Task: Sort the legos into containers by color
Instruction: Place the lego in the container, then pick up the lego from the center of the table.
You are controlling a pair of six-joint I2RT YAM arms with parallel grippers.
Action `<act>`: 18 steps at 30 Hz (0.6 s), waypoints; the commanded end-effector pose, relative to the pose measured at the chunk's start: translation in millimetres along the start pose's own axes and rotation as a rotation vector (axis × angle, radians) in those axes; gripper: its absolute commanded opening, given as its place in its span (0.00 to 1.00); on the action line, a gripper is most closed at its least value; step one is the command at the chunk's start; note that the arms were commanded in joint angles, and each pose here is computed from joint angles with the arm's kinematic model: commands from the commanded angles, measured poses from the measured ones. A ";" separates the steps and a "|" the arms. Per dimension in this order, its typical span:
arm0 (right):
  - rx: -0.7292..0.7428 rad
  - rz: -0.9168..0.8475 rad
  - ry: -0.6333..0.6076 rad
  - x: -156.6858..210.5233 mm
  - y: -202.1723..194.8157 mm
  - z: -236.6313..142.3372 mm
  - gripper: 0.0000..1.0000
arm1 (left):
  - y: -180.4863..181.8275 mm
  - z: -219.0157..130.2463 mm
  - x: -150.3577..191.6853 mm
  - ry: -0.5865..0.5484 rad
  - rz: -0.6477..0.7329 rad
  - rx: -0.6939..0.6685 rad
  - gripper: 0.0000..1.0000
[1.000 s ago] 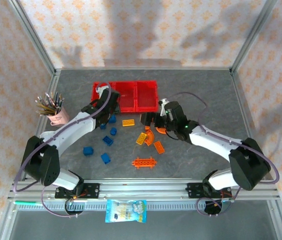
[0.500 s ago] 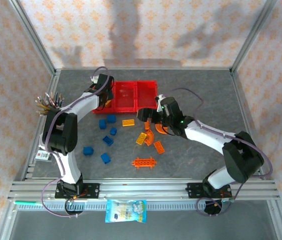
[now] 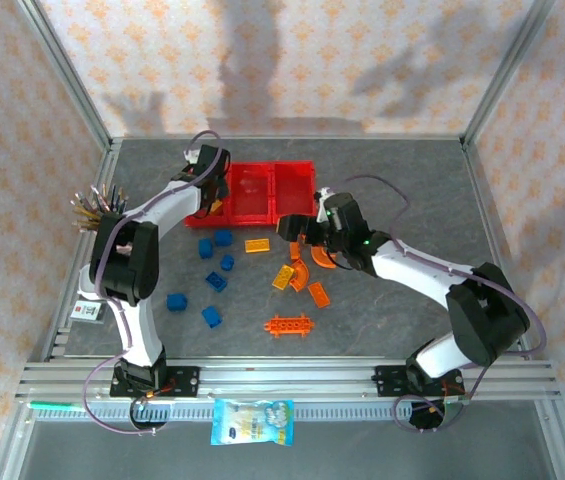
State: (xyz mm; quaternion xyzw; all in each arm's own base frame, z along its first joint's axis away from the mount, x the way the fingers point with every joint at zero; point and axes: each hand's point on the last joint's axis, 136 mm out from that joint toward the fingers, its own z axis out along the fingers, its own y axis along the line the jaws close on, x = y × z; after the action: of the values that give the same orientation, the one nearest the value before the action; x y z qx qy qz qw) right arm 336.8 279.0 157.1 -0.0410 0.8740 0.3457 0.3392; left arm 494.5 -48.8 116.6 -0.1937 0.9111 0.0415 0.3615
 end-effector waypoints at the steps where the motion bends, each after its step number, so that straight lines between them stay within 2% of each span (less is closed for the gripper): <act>1: 0.021 -0.028 -0.037 -10.4 0.2 -15.2 1.00 | -2.3 -36.9 -10.3 -0.031 -0.014 0.071 0.54; 4: 0.037 -0.020 -0.025 -3.0 -7.5 -19.1 1.00 | -8.8 -54.4 1.8 -0.022 -0.004 0.115 0.56; 13: 0.082 0.040 0.016 24.3 -40.1 -28.2 1.00 | -52.2 -108.6 65.4 0.047 0.061 0.264 0.64; 18: 0.070 0.078 0.009 33.8 -54.4 -33.2 1.00 | -74.0 -121.1 105.9 0.099 0.045 0.311 0.75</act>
State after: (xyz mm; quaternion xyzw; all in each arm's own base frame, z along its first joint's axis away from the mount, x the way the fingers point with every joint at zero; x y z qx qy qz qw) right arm 308.7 225.8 114.4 -0.0044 0.8986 0.3108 0.3098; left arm 389.9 -170.7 147.7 -0.0942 0.9247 -0.0884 0.3581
